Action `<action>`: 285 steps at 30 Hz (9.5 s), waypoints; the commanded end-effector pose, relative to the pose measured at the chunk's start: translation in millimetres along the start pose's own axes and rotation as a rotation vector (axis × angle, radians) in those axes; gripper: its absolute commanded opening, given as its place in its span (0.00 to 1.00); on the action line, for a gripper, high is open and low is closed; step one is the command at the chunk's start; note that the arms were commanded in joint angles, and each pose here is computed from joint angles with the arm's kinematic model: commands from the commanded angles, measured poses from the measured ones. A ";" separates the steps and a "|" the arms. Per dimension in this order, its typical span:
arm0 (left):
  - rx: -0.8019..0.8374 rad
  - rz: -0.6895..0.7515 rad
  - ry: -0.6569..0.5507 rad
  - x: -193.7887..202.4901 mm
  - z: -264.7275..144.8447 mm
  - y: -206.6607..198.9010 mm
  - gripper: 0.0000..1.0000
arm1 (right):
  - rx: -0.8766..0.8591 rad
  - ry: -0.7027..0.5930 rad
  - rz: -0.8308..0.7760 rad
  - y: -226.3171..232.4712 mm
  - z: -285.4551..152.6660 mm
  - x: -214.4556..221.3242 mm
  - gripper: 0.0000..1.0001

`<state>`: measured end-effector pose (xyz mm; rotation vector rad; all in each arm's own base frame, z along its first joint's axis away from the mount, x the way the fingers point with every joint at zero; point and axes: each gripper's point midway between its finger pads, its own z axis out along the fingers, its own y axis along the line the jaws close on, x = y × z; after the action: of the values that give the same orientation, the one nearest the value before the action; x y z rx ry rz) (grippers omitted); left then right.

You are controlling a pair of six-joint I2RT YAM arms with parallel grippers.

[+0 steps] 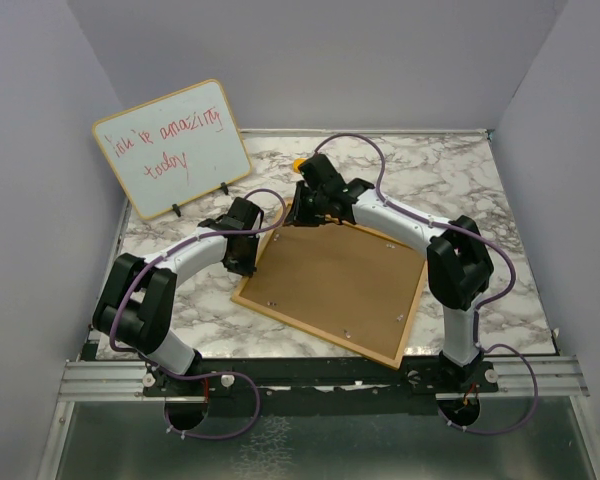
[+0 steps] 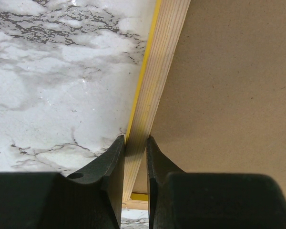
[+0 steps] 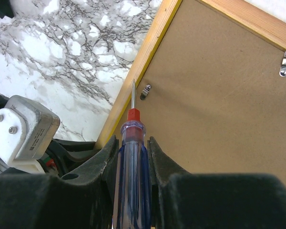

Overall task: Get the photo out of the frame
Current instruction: Release the photo frame item from the photo frame.

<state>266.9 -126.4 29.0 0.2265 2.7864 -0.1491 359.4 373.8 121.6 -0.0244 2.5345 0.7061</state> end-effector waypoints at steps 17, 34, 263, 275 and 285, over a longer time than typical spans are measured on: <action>-0.058 -0.006 -0.004 1.1 1.5 11.7 0.07 | -0.004 0.043 0.000 -0.3 -1.8 16.9 0.00; -0.057 -0.004 0.000 1.8 2.4 11.7 0.08 | -0.061 -0.004 -0.008 12.0 -22.4 8.1 0.01; 0.019 0.018 0.050 9.2 10.5 -1.5 0.18 | 0.240 -0.124 0.057 -98.0 -23.4 -14.8 0.01; 0.026 0.020 0.050 9.2 9.8 -2.4 0.18 | 0.258 -0.134 0.073 -98.7 -26.4 -17.5 0.01; 0.025 0.020 0.048 8.7 9.6 -2.2 0.17 | 0.264 -0.154 0.087 -97.1 -36.2 -22.2 0.00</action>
<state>266.4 -130.8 28.0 0.2673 2.7927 -0.1969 385.6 264.6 107.7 0.2190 2.4513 0.3448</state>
